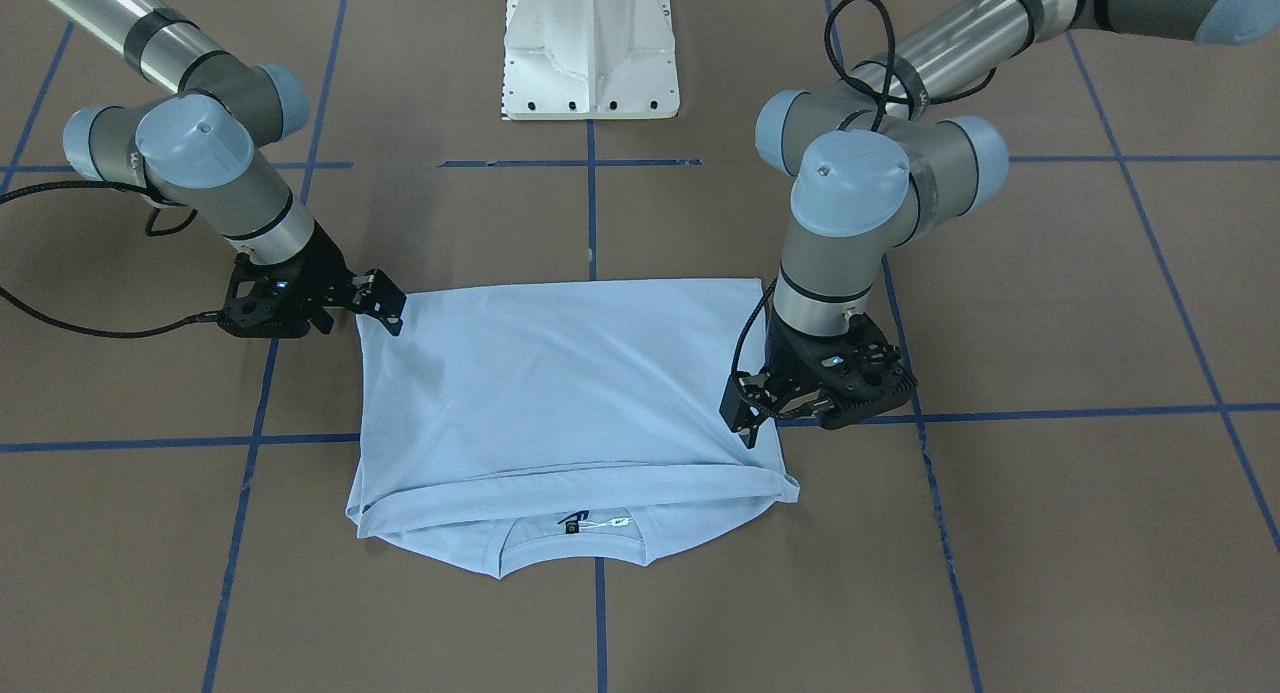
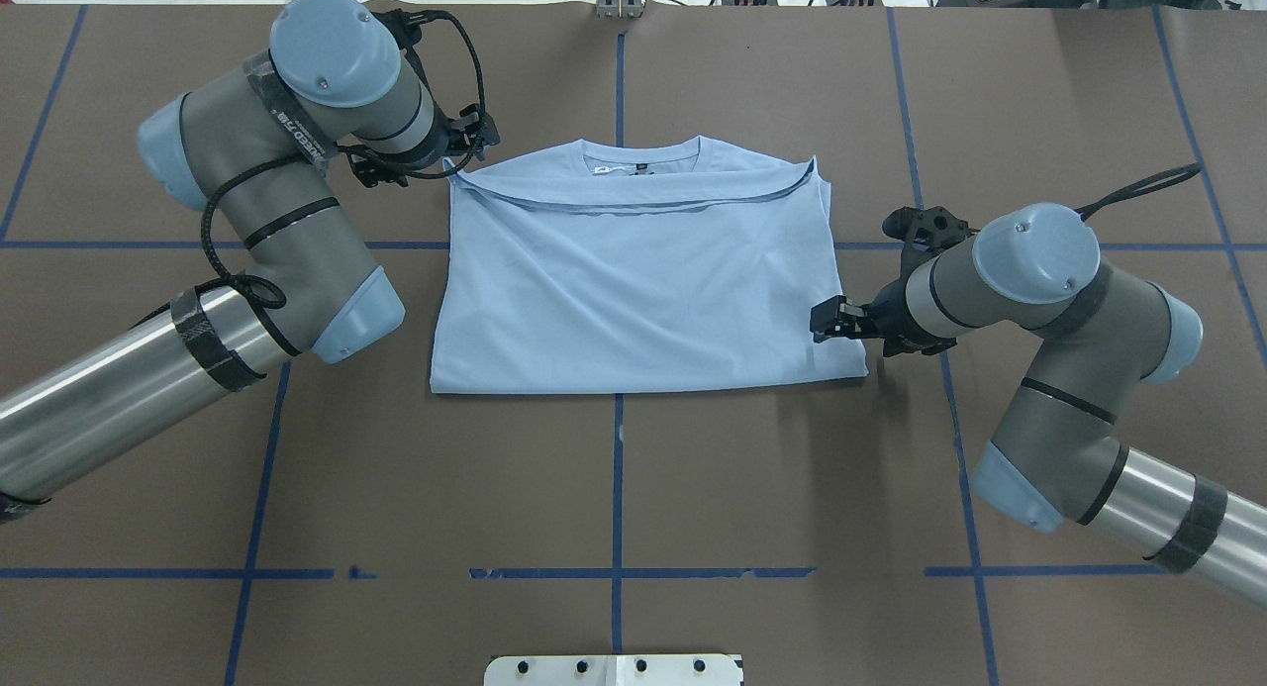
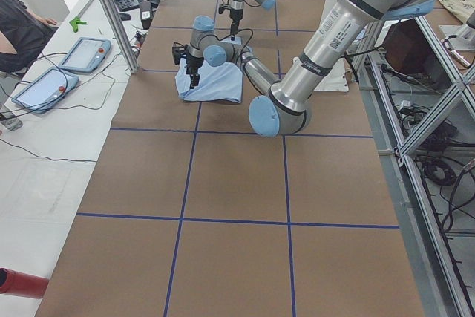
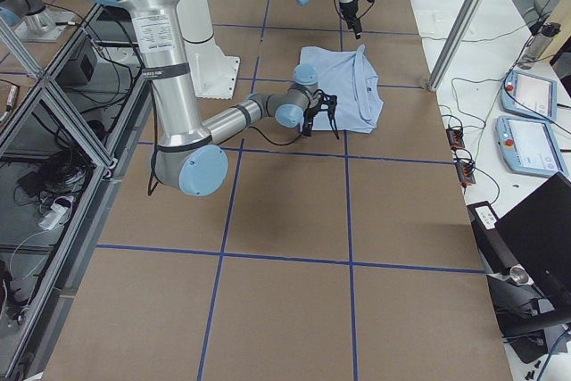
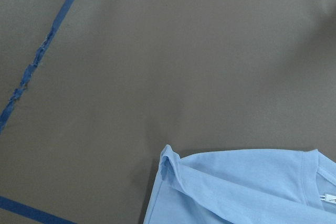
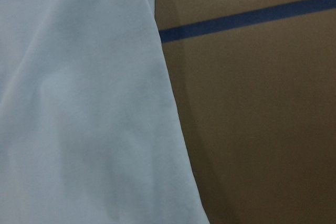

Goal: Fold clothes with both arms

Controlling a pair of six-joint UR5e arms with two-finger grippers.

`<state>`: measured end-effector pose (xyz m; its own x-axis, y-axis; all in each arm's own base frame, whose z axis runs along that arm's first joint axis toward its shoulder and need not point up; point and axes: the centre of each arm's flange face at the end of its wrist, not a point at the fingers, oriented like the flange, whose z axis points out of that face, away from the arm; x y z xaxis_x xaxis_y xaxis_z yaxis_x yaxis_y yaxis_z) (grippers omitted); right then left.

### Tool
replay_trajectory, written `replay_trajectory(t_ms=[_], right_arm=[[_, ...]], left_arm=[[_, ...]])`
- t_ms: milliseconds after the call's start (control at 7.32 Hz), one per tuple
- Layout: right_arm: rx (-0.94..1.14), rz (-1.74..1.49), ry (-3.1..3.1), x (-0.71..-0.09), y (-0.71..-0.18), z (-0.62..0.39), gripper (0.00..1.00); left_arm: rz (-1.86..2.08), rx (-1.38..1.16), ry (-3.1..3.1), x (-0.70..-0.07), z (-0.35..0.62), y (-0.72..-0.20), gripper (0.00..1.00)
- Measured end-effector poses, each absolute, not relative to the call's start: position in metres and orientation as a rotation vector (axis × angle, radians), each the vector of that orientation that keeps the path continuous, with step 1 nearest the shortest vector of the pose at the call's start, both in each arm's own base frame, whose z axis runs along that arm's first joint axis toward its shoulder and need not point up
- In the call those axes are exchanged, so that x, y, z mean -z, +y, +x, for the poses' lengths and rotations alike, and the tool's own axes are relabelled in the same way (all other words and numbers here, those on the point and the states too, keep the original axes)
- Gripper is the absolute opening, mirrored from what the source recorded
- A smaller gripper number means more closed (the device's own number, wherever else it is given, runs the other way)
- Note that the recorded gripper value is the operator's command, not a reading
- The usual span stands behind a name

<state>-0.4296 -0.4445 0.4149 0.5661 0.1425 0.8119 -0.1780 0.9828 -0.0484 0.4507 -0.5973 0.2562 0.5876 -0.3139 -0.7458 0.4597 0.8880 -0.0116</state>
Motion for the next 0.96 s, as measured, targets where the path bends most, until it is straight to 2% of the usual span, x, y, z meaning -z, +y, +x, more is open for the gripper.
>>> replay_trajectory(t_ms=[137,273,957], right_arm=[[-0.182,0.03,-0.943,-0.413,-0.441,-0.434,0.16],[-0.177,0.022,-0.94,-0.411,-0.439,-0.437,0.0],[-0.157,0.012,-0.969,-0.401,-0.422,-0.418,0.0]], left_arm=[[0.19,0.454,0.827,-0.258,0.449,-0.596,1.0],[0.189,0.454,0.827,-0.259,0.449,-0.595,1.0],[0.191,0.449,0.836,-0.256,0.45,-0.592,1.0]])
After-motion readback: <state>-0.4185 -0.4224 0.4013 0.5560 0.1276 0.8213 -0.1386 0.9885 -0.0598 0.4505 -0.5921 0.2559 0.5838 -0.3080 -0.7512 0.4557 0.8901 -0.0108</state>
